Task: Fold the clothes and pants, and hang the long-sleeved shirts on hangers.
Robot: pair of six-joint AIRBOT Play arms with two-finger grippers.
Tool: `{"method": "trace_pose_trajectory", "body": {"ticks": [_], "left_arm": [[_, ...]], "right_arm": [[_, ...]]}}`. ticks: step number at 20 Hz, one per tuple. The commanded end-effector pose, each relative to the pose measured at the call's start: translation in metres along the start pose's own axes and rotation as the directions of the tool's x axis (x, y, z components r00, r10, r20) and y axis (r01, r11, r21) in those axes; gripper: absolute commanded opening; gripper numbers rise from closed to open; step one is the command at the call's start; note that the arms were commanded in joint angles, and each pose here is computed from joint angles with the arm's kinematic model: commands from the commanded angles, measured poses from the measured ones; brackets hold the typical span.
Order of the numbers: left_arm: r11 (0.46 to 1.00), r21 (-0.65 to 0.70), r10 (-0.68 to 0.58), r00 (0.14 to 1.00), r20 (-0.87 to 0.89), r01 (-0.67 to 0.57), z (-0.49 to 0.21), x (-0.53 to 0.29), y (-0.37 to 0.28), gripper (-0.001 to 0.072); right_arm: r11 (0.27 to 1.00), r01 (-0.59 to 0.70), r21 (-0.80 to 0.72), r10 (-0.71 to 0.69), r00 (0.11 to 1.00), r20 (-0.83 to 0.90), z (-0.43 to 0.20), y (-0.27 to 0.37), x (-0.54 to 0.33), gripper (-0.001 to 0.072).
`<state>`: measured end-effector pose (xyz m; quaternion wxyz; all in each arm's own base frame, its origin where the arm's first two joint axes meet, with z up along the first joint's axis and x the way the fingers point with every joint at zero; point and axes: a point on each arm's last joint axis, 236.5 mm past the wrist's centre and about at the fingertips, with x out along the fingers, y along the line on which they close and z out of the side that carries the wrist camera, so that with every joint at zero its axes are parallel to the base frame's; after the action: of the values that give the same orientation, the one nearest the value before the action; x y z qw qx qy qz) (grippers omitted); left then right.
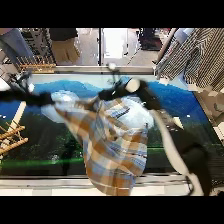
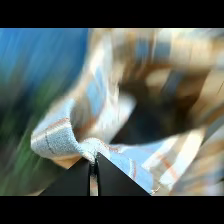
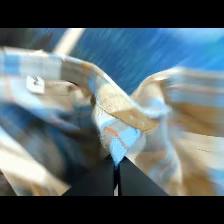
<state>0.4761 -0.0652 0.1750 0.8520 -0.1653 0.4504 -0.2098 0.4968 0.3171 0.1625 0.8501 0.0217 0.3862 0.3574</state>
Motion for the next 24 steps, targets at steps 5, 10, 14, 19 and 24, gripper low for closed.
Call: {"method": "trace_pose_trajectory", "body": {"ticks": [5,10,14,19,24], "left_arm": [[0.873,0.360,-0.400,0.905,0.143,0.329,0.030,-0.113,-0.176,0.0010],[0.993,0.084,-0.072,0.990,-0.118,0.082,-0.039,-0.032,-0.054,0.0589],[0.808,0.003,0.559,0.765,-0.321,-0.589,-0.100,-0.108,0.140,0.0629],[0.492,-0.391,0.799,0.582,-0.152,-0.778,-0.136,-0.239,0.278,0.0605],[0.312,-0.604,0.869,0.478,-0.132,-0.734,-0.212,-0.271,0.371,0.0567]], "right_arm": [[0.962,0.249,-0.109,-0.161,0.844,0.512,0.086,0.083,-0.285,0.0035],[0.976,0.217,-0.008,-0.209,0.948,0.240,0.033,0.038,-0.160,0.0035],[0.984,0.169,0.049,-0.169,0.986,-0.014,-0.026,0.017,-0.067,0.0036],[0.987,0.161,0.028,-0.160,0.986,-0.043,-0.034,0.010,-0.044,0.0038],[0.987,0.159,0.028,-0.159,0.987,0.031,-0.016,0.010,-0.044,0.0038]]}}
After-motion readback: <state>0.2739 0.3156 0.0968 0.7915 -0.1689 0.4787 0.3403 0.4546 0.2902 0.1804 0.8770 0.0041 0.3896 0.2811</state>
